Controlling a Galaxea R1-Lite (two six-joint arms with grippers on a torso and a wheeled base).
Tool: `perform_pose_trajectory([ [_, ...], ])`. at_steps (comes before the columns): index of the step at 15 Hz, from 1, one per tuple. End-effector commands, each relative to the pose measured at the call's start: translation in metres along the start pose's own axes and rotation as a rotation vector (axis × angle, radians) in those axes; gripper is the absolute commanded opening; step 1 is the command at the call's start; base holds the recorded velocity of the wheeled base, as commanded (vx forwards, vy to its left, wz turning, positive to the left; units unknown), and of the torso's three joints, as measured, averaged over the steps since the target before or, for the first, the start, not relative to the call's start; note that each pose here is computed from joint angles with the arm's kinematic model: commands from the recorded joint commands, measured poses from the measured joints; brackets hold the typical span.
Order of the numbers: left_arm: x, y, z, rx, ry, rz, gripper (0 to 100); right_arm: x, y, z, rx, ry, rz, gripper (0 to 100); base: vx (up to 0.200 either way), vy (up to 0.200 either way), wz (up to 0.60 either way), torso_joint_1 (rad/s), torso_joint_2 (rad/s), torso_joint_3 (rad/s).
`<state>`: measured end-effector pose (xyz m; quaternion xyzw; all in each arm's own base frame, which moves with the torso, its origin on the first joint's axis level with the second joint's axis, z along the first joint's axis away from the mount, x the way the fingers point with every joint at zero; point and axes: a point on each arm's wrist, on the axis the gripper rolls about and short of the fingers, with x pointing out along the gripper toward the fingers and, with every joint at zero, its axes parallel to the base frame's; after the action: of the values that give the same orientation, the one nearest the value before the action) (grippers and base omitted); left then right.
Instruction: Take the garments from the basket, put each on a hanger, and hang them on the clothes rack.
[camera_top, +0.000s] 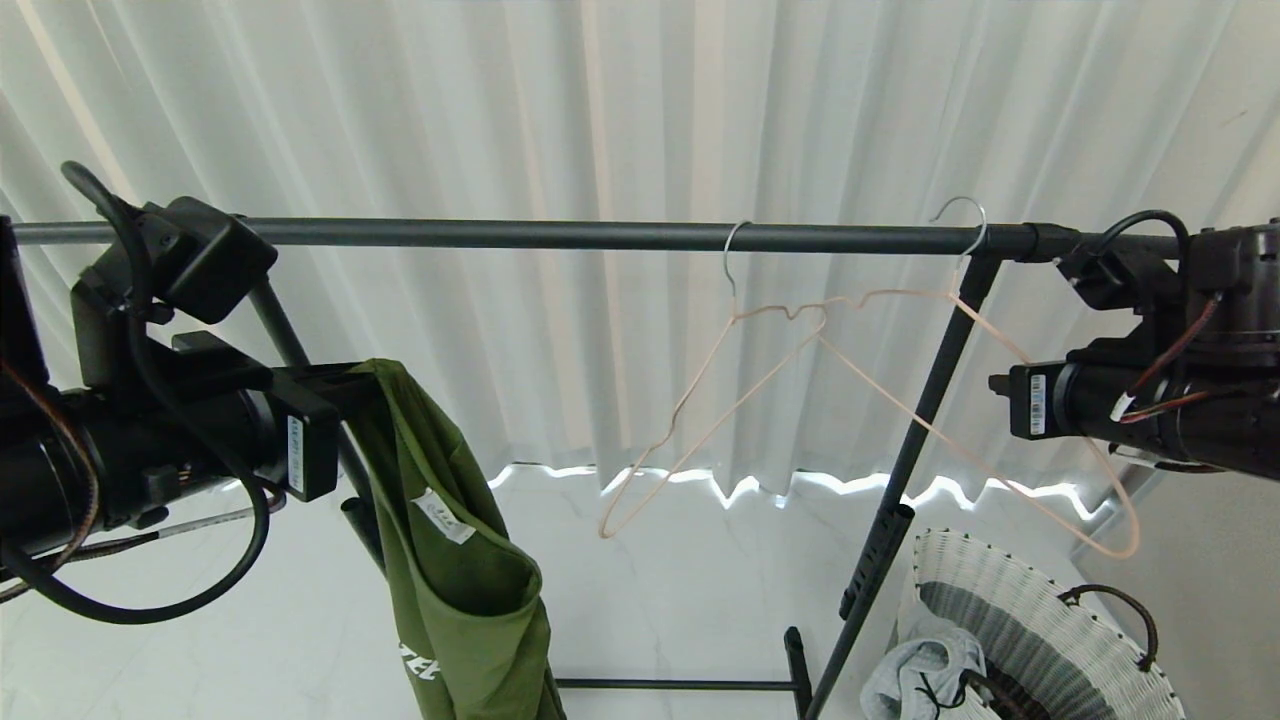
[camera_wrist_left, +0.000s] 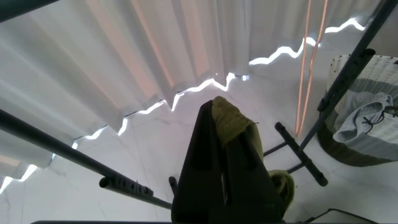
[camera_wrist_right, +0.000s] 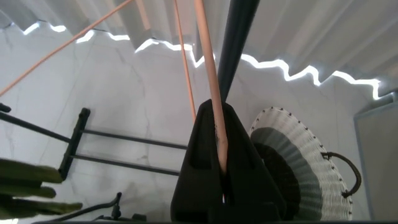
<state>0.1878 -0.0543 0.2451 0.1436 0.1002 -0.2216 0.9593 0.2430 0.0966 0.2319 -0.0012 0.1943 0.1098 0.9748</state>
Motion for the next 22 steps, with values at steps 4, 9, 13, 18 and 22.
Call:
perform_pose_trajectory([
  [4,0.000,0.000,0.000,0.000,-0.001,0.002,0,-0.023,-0.003,-0.007,-0.002,-0.020,0.010,0,0.000,0.000,0.00,0.000,0.00,0.000],
  [9,0.001,0.000,0.000,0.000,0.001,0.001,0,-0.033,0.001,-0.021,-0.015,0.007,0.028,0,0.000,0.000,0.00,0.000,0.00,0.000],
  [13,0.000,0.001,0.000,0.000,0.000,0.003,0,-0.032,0.000,-0.032,-0.019,0.041,0.026,0,0.000,0.000,0.00,0.000,0.00,0.000],
  [18,0.001,0.001,0.000,-0.001,0.001,0.003,0,-0.032,-0.003,-0.060,-0.030,0.091,0.022,0,0.000,0.000,0.00,0.000,0.00,0.000],
  [22,0.000,0.000,0.000,0.000,0.000,0.003,0,-0.039,-0.005,-0.069,-0.032,0.095,0.021,0,0.000,0.000,0.00,0.000,0.00,0.000],
])
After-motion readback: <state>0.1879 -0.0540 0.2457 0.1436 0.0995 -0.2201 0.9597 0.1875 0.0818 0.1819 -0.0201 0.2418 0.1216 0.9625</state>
